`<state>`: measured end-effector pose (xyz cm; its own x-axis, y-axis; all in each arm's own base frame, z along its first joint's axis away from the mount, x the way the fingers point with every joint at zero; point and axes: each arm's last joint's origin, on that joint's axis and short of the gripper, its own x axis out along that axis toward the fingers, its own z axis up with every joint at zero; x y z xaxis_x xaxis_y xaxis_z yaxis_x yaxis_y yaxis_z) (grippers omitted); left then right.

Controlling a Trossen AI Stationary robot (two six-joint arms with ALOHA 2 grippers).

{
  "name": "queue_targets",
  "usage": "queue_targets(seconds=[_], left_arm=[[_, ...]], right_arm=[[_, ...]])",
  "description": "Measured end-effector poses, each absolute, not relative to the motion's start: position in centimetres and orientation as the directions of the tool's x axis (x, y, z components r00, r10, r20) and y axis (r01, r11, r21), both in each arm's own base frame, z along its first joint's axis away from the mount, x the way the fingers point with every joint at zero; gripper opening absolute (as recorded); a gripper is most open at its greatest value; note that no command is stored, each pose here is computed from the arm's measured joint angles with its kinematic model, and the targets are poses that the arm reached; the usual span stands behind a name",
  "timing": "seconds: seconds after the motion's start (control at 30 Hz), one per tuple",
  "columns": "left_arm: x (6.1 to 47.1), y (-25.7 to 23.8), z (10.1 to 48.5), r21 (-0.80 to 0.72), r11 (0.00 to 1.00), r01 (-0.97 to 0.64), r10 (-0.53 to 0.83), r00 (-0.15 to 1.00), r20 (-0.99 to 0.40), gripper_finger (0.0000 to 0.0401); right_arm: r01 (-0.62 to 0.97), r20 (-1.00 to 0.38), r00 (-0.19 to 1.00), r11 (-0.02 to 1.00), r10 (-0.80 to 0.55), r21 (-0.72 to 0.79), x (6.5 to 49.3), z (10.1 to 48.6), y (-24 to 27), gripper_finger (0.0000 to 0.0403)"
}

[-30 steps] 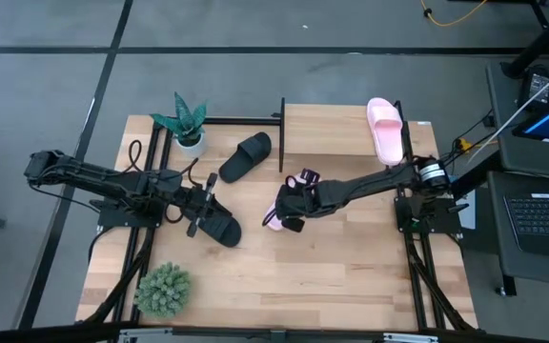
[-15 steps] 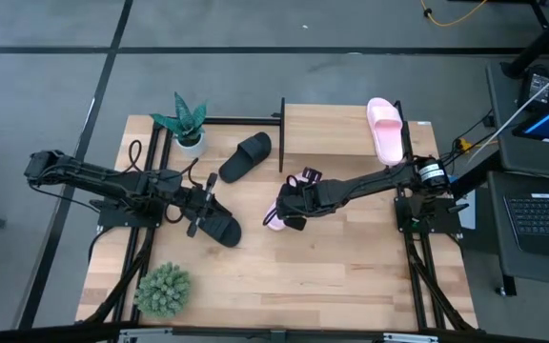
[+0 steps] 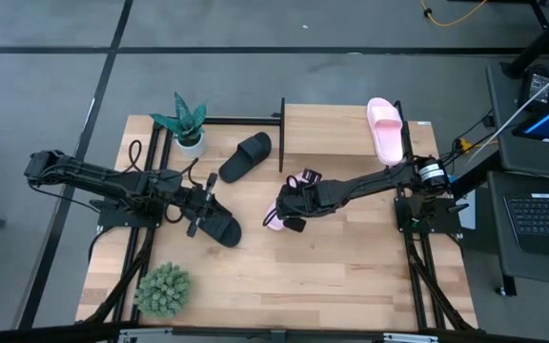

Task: Pick and place slides into the shelf
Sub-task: Put the pink slide on the shelf

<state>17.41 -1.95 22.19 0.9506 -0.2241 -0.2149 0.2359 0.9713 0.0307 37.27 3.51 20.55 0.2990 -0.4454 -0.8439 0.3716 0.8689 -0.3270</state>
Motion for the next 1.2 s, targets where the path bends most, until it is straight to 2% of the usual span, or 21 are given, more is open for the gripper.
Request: queue_targets(seconds=[0.27, 0.53, 0.93, 1.2], left_arm=[[17.4, -2.0, 22.2, 0.031, 0.971, 0.236, -0.224, 0.951, -0.215, 0.0000], [17.4, -2.0, 22.2, 0.031, 0.971, 0.236, -0.224, 0.950, -0.216, 0.0000], [17.4, -1.9, 22.0, 0.029, 0.971, 0.235, -0.223, 0.947, -0.231, 0.0000], [17.4, -1.9, 22.0, 0.030, 0.971, 0.236, -0.223, 0.947, -0.231, 0.0000]], right_arm=[[0.380, -0.843, 0.295, 0.865, -0.450, -0.329, 37.3, 20.6, 3.2, 0.0200], [0.334, -0.858, 0.232, 0.866, -0.459, -0.373, 37.5, 18.8, 3.2, 0.0201], [0.393, -0.842, 0.224, 0.836, -0.490, -0.382, 37.7, 18.6, 1.8, 0.0201], [0.396, -0.849, 0.177, 0.826, -0.498, -0.401, 36.8, 17.2, 1.6, 0.0200]])
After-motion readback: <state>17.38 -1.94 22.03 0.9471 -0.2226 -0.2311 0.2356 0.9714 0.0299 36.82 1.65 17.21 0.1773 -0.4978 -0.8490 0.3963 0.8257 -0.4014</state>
